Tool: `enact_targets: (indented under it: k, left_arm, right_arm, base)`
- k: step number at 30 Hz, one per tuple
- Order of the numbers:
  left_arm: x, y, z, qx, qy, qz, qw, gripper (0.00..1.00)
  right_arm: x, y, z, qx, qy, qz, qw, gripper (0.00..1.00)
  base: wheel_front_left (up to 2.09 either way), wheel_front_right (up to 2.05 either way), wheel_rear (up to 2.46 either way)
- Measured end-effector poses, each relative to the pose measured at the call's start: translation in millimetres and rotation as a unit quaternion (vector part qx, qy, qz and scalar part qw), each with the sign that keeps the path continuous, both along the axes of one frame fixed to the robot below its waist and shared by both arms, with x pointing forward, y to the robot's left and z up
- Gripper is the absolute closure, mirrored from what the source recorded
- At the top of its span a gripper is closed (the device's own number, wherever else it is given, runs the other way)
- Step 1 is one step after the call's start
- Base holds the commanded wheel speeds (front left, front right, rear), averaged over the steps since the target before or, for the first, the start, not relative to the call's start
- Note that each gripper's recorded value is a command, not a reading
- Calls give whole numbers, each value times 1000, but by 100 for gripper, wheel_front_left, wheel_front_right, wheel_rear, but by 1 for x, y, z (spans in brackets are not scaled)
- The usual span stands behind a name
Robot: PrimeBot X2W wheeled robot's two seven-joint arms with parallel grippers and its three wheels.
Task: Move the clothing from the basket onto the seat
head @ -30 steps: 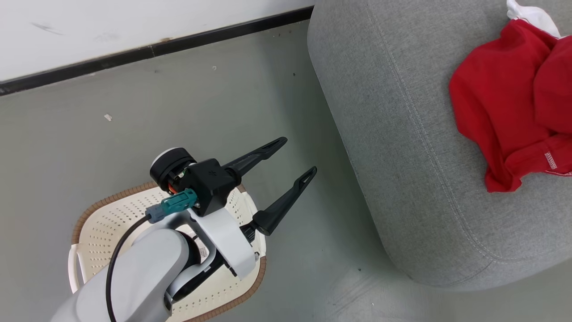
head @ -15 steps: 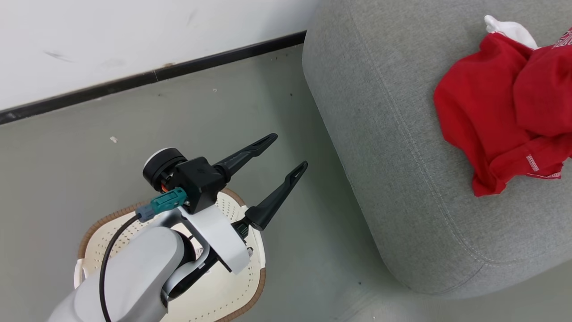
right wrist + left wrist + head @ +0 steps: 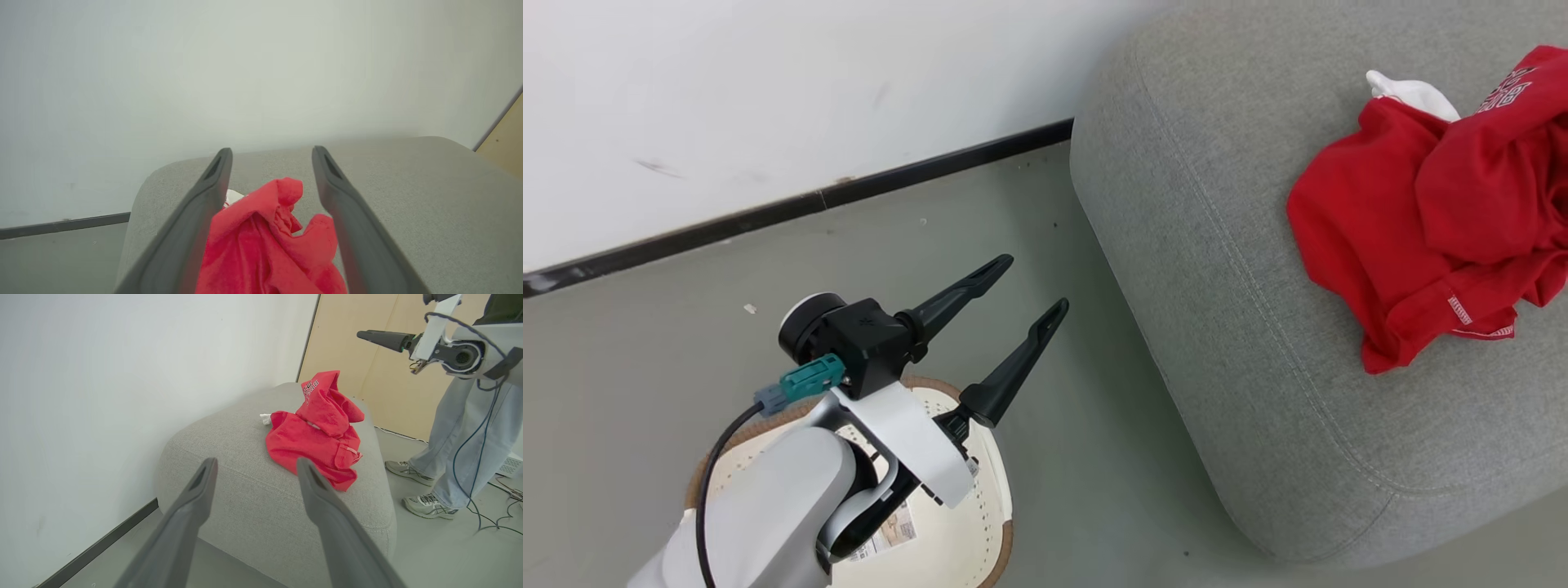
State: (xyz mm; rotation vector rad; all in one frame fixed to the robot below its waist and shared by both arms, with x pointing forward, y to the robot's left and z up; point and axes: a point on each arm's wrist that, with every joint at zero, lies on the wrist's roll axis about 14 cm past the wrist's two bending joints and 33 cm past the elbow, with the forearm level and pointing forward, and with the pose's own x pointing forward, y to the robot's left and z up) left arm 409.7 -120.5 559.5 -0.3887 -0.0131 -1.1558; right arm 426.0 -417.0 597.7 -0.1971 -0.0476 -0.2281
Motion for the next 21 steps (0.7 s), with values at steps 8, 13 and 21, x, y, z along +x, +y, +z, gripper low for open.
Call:
enact_targets:
  k: [8,13,21]
  left_arm:
    - [0,13,13,-8,-11,33,999,0]
    - [1,25,20,-11,-17,57,998,0]
    - [5,48,28,-12,-25,106,994,0]
  right_arm:
    - [3,26,30,-14,-39,45,998,0]
    - [9,51,43,-23,-55,85,995,0]
    - [18,88,59,-23,-82,138,987,0]
  base:
    - [0,0,0]
    - [0,0,0]
    - [0,0,0]
